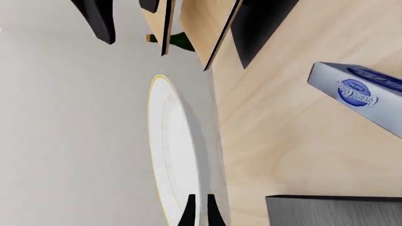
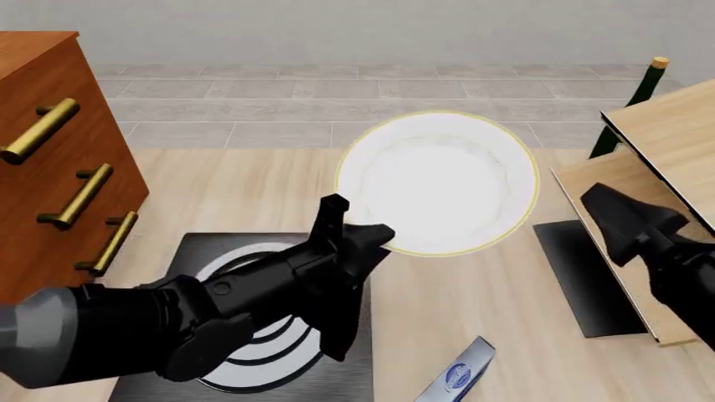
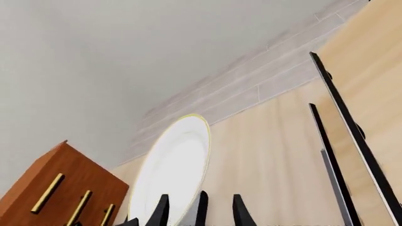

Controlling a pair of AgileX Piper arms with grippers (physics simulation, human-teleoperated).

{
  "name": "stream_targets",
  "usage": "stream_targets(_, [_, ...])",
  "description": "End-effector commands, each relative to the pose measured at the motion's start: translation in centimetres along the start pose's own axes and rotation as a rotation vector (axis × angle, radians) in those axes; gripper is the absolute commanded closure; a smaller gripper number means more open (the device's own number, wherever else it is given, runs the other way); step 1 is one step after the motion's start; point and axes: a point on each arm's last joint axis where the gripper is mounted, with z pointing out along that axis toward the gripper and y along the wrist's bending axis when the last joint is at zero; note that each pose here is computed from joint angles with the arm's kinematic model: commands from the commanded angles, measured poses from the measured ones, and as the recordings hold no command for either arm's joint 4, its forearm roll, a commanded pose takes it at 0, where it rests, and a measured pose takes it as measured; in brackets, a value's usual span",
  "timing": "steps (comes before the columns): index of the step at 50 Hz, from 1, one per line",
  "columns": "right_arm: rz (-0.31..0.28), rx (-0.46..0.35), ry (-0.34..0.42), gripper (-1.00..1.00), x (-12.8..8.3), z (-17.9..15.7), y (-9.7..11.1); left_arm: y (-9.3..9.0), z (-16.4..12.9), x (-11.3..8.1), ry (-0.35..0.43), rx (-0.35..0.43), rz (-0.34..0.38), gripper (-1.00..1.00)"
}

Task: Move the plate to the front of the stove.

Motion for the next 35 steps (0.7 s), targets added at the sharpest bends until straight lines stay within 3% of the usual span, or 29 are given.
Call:
stream_targets(1, [0.057,-0.030,0.032,-1.00,0.4,1.3,0.4,0.3,-0.1,-0.2,-0.008,-0.017,0.007,1.00])
stream_targets(35, [0.123,-0.017,0.078,-1.00,1.7,6.0,0.2,0.4,-0.7,-1.0,-0.035,-0.027,0.006,1.00])
